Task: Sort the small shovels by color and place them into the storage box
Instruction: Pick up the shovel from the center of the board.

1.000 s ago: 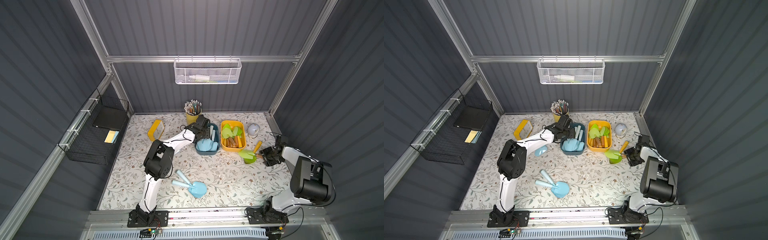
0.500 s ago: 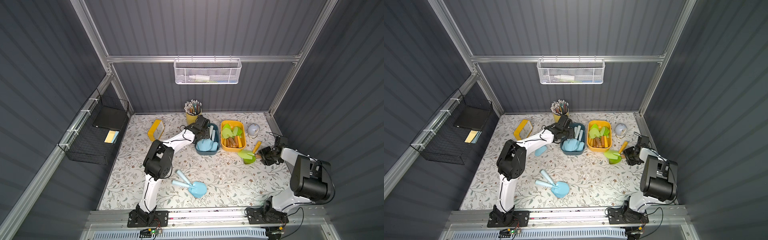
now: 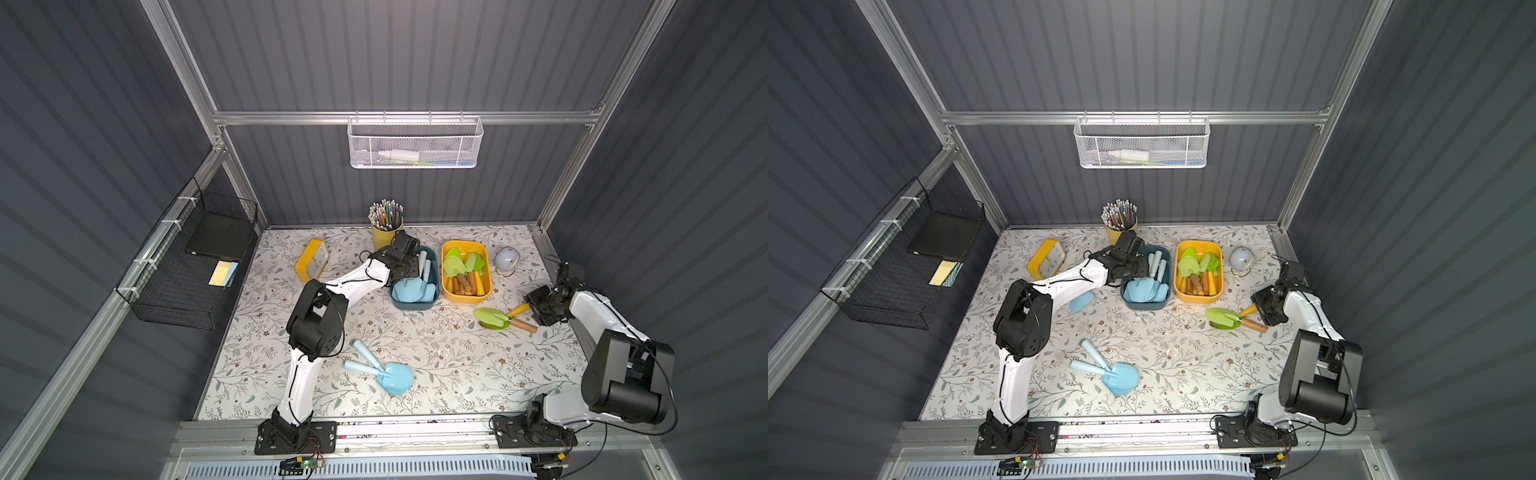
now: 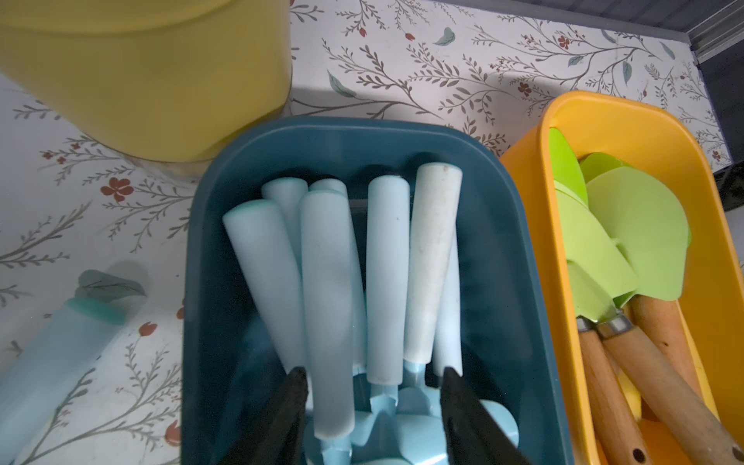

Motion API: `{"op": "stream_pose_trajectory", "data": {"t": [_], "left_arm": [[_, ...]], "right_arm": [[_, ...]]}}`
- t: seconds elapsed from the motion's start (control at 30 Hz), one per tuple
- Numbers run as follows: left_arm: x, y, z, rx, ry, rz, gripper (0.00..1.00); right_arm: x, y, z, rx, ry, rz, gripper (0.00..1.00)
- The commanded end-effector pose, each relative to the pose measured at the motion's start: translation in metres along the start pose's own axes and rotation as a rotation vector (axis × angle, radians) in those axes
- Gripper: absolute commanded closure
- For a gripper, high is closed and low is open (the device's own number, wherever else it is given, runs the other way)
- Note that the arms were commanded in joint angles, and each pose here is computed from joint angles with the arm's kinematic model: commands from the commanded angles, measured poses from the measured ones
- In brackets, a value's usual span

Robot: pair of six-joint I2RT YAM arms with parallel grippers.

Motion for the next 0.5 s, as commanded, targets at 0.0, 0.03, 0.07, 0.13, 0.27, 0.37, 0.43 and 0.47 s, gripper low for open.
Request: {"op": "stream_pose_trajectory", "data": {"t": [0.0,0.03,0.07,0.13,0.27,0.37,0.43,0.47], "left_arm": [[0.002,0.004,-0.013,-0.01,-0.001,-0.013,0.44],[0.001,0.005,-0.014,-0.012,-0.002,-0.013,0.44],[0.002,0.005,-0.014,-0.012,0.001,-0.013,0.44],[0.002,0.005,-0.015,-0.016,0.004,-0.013,0.45],[0.003,0.005,-0.018,-0.018,0.005,-0.013,0.45],[0.004,0.004,-0.018,-0.015,0.006,-0.013,0.44],[0.003,0.004,-0.017,-0.019,0.003,-0.012,0.44],[0.003,0.005,-0.016,-0.023,0.003,-0.009,0.45]], "right_arm": [[0.001,0.006,0.012,0.01,-0.044,-0.025,0.5],[0.002,0.006,0.017,0.018,-0.045,-0.024,0.51],[0.0,0.005,0.022,0.028,-0.052,-0.019,0.52],[-0.008,0.0,0.033,0.047,-0.071,-0.016,0.52],[-0.034,-0.022,0.045,0.089,-0.103,-0.007,0.52],[-0.048,-0.044,0.045,0.125,-0.114,-0.011,0.52],[-0.054,-0.061,0.042,0.148,-0.113,-0.022,0.52],[-0.056,-0.072,0.041,0.164,-0.114,-0.03,0.52]]}}
Point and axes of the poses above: each gripper's point midway between its finger pads, its own z axis out along the fingers, its own x axis along the line the jaws close on, y = z × x, the point moved 3 cm from there along -z, back along the fingers, and after that the axes turned 8 degrees about z, right-handed, at the moved point
